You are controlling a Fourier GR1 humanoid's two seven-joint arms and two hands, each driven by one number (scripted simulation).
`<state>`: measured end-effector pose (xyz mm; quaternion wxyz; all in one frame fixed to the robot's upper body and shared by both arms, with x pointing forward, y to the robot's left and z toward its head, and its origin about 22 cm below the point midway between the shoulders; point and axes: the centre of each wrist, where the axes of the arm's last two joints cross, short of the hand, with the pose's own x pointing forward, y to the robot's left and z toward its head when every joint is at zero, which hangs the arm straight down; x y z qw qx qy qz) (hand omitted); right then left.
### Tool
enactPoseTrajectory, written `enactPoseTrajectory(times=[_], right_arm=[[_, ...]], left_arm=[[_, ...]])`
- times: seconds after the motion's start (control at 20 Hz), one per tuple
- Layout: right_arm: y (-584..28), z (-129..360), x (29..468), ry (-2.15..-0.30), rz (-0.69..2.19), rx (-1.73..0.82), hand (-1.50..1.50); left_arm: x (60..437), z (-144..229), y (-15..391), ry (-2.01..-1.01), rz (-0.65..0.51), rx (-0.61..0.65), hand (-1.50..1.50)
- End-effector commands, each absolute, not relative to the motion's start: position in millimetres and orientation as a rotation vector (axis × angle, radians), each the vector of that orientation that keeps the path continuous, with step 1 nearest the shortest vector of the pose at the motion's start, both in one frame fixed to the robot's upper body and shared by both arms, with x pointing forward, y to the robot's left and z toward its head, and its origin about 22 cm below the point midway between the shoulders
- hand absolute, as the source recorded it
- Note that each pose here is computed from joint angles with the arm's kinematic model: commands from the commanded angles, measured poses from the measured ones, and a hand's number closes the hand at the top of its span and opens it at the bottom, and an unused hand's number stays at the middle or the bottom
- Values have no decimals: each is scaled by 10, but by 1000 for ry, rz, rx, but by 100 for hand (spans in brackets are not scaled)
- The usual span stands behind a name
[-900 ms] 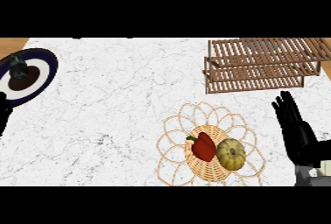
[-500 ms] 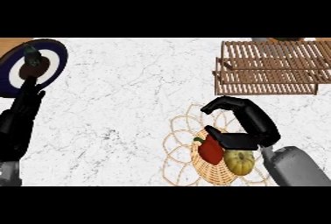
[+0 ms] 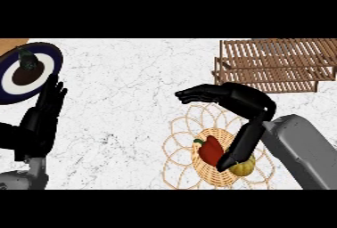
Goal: Pick the bell pepper from the placemat and place it in the tiered shelf
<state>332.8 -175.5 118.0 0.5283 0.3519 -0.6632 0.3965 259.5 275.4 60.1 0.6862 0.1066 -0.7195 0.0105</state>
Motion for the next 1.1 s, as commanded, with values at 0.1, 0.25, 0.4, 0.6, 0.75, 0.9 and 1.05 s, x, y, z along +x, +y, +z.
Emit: enactPoseTrajectory(times=[0.1, 0.25, 0.4, 0.6, 0.75, 0.9, 1.05], right_arm=[[-1800, 1828, 3325, -1495, 1494, 723, -150], [-1756, 2128, 3150, -1485, 1703, 637, -150], [-1653, 2498, 2991, -1582, 1881, 372, -150], [-1374, 2375, 2627, -1556, 2048, 142, -150], [-1331, 2291, 2473, -1495, 2085, 14, -150], [-1159, 2014, 2249, -1484, 2066, 9, -150], [-1073, 2005, 2311, -1453, 2116, -147, -150]], left_arm=[[2515, 496, 2725, -1588, 27, 234, 0], [2577, 506, 2751, -1596, 37, 265, 0], [2531, 564, 2676, -1604, 52, 264, 0], [2448, 442, 2584, -1612, 50, 262, 0], [2481, 598, 2795, -1601, 45, 258, 0], [2376, 503, 2723, -1593, 33, 237, 0], [2508, 604, 2602, -1599, 33, 229, 0]])
